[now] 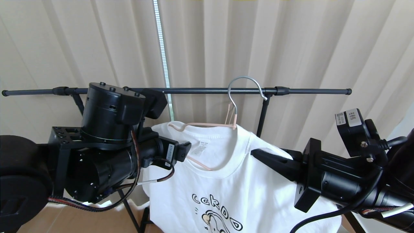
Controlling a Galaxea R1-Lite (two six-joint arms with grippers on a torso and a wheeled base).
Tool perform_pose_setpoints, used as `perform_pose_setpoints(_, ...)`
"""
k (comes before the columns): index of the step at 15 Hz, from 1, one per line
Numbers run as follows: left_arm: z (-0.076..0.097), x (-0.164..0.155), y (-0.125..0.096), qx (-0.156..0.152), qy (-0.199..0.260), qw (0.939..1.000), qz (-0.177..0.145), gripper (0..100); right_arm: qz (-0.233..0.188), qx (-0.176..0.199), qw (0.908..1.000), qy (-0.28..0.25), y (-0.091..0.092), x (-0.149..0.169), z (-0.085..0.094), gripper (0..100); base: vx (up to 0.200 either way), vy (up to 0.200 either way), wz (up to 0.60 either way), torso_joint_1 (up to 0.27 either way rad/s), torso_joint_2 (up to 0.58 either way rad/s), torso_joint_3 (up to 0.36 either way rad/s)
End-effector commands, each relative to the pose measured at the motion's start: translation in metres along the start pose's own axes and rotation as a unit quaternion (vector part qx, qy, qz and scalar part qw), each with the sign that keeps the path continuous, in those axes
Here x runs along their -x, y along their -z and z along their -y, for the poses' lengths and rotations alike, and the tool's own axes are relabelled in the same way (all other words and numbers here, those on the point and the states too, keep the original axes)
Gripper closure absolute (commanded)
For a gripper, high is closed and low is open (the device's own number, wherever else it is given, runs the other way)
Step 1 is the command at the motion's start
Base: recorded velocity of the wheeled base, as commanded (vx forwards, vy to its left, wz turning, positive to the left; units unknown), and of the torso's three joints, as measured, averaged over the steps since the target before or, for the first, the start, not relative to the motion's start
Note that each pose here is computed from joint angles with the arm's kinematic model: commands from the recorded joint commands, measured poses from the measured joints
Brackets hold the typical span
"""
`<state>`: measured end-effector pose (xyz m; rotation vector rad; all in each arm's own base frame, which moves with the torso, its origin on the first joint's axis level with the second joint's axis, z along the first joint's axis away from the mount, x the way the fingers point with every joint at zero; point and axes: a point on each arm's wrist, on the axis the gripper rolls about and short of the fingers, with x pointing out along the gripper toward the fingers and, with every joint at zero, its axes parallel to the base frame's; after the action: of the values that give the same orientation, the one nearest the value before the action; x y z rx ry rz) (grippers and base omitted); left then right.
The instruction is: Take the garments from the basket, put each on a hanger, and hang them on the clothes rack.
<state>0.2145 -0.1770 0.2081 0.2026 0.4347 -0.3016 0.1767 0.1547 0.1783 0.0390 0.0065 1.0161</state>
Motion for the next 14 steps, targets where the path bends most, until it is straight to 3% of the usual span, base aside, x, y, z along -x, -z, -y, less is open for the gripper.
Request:
perform_pose_setpoints(1, 0.0024, -0.0071, 0.0008, 0.002, -0.001, 1.0, -0.007, 0, 0.0, 0.0, 1.0, -0.001, 0.0, -0.0001, -0.0001, 100, 0.0, 0.0, 0.0, 0.0, 0.0, 0.0)
perform_pose_setpoints(5, 0.0006, -0.0072, -0.0006, 0.007, -0.004, 1.0, -0.004, 0, -0.001, -0.001, 1.0, 0.0, 0.0007, 0.0, 0.0003, 100, 0.0, 0.0, 0.0, 0.0, 0.0, 0.0)
perform_pose_setpoints(6, 0.0006, -0.0083, 0.0003, 0.008, -0.005, 0.9999, -0.006, 100, -0.001, -0.001, 1.0, 0.0, 0.0007, 0.0, 0.0003, 100, 0.0, 0.0, 0.0, 0.0, 0.0, 0.0)
perform_pose_setpoints(14, 0.0036, -0.0069, -0.004, 0.008, 0.001, 1.0, 0.002, 100, -0.004, -0.002, 1.0, 0.0, 0.0021, -0.0006, 0.0005, 100, 0.0, 0.0, 0.0, 0.0, 0.0, 0.0)
